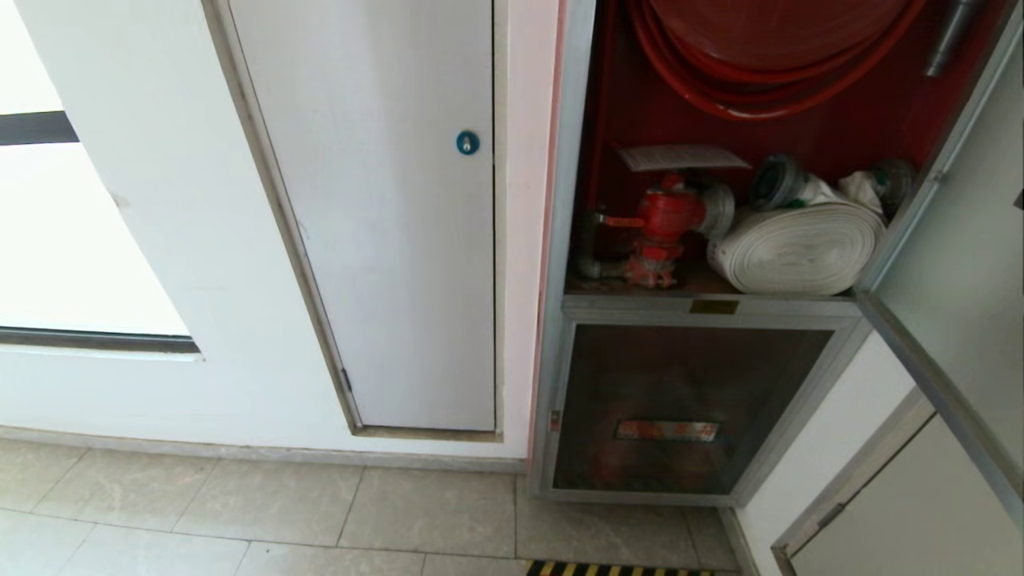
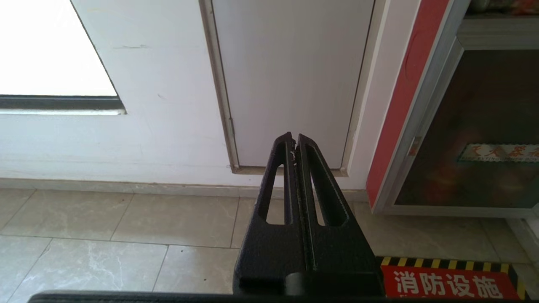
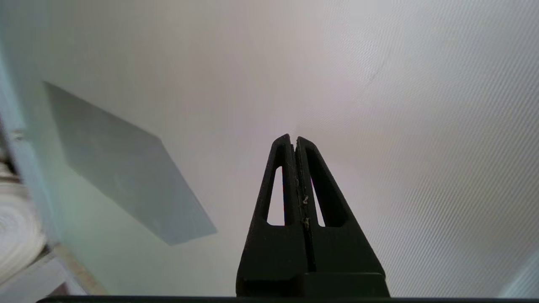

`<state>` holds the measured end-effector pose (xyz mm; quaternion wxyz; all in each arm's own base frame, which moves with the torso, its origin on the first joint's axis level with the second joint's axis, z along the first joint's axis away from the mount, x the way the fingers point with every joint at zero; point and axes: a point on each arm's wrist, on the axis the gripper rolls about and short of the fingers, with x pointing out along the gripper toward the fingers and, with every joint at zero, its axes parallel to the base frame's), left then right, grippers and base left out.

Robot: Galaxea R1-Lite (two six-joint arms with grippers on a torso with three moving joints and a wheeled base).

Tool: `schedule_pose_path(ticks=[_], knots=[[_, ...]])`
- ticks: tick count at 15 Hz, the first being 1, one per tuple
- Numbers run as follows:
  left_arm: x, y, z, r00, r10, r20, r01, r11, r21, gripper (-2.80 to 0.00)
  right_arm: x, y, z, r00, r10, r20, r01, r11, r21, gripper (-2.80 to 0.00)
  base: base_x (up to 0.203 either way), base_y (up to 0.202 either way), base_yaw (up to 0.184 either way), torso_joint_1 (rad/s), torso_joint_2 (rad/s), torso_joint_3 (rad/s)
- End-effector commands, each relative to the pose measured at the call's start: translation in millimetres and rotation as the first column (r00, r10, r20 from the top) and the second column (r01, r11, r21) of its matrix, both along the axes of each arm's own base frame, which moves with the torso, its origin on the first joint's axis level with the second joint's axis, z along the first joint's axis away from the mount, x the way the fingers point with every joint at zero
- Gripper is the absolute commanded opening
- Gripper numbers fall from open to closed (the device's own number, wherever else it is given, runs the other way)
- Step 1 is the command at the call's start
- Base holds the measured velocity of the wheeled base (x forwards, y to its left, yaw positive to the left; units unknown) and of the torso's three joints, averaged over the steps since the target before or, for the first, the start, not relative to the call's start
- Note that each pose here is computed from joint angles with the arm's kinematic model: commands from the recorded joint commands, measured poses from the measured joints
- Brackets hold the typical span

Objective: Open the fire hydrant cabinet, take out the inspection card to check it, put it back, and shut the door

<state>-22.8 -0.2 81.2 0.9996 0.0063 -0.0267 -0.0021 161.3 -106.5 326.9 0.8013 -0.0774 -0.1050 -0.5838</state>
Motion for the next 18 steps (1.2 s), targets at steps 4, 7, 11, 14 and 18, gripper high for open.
schedule_pose_path(ticks=[4,7,11,14,18], knots=[[1.6,0.0,-5.5,1.000,0.000,-0.020,0.000,1.000,0.000,-2.80,5.2,-19.4,-7.1,1.000,-0.028,-0.006,0.029,0.999,0.018,-2.80,0.000,0.000,0.000,0.000,0.00,0.000],[1.7,0.0,-5.5,1.000,0.000,-0.021,0.000,1.000,0.000,-2.80,5.0,-20.0,-7.6,1.000,-0.025,-0.006,0.025,1.000,0.018,-2.80,0.000,0.000,0.000,0.000,0.00,0.000],[1.7,0.0,-5.5,1.000,0.000,-0.021,0.000,1.000,0.000,-2.80,3.1,-9.9,-5.4,0.998,0.055,0.018,-0.055,0.998,0.011,-2.80,0.000,0.000,0.000,0.000,0.00,0.000],[1.7,0.0,-5.5,1.000,0.000,-0.021,0.000,1.000,0.000,-2.80,10.7,12.8,-9.7,0.983,0.183,0.023,-0.184,0.983,0.019,-2.80,0.000,0.000,0.000,0.000,0.00,0.000],[1.7,0.0,-5.3,1.000,0.000,-0.020,0.000,1.000,0.000,-2.80,14.1,56.5,-16.8,0.902,0.429,0.051,-0.431,0.902,0.037,-2.80,0.000,0.000,0.000,0.000,0.00,0.000]])
